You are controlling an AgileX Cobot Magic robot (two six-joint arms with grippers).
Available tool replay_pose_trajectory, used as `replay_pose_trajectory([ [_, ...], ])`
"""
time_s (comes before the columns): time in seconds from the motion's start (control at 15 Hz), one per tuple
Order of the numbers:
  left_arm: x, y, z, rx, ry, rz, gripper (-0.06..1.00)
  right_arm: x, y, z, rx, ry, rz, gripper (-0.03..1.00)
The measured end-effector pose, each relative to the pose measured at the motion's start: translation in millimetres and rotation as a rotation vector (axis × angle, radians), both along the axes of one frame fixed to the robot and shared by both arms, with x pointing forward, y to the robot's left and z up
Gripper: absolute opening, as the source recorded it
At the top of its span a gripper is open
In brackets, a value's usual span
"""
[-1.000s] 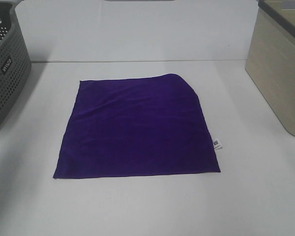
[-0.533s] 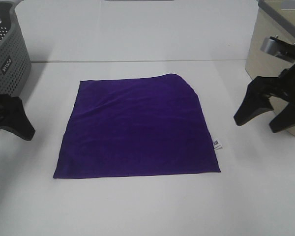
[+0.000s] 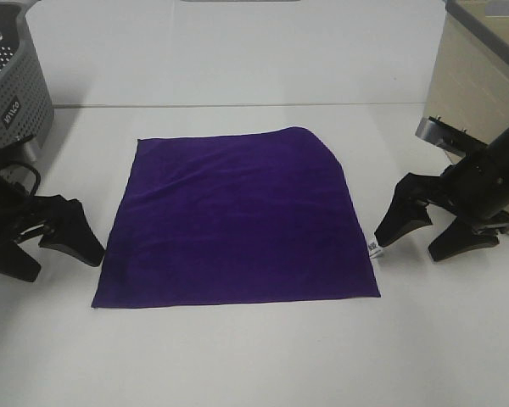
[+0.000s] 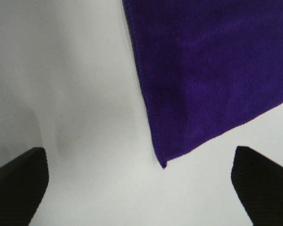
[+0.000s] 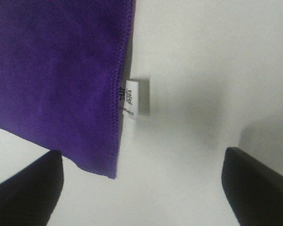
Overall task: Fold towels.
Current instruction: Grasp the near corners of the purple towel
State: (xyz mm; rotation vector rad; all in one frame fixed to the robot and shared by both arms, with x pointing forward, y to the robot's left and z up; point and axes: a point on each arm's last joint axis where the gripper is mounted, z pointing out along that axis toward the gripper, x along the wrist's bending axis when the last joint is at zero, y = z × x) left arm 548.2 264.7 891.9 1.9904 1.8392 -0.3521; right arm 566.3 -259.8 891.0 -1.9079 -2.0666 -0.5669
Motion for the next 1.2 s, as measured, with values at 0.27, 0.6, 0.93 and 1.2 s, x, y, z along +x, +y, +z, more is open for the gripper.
replay_pose_trajectory([
  [0.27, 7, -5, -17, -0.068, -0.007, 0.025, 0.97, 3, 5, -16, 0.06, 0.021, -0.002, 0.88],
  [0.6, 11, -9, -19, -0.115, -0.027, 0.03, 0.97, 5, 10, -23, 0.134, 0.049, -0.009, 0.87],
  [0.93, 10, -9, -19, -0.121, -0.024, 0.026, 0.97, 5, 10, -23, 0.136, 0.051, -0.008, 0.87],
  [1.2, 8, -19, -20, -0.129, -0.013, -0.007, 0.93, 5, 15, -23, 0.126, 0.062, -0.025, 0.83],
])
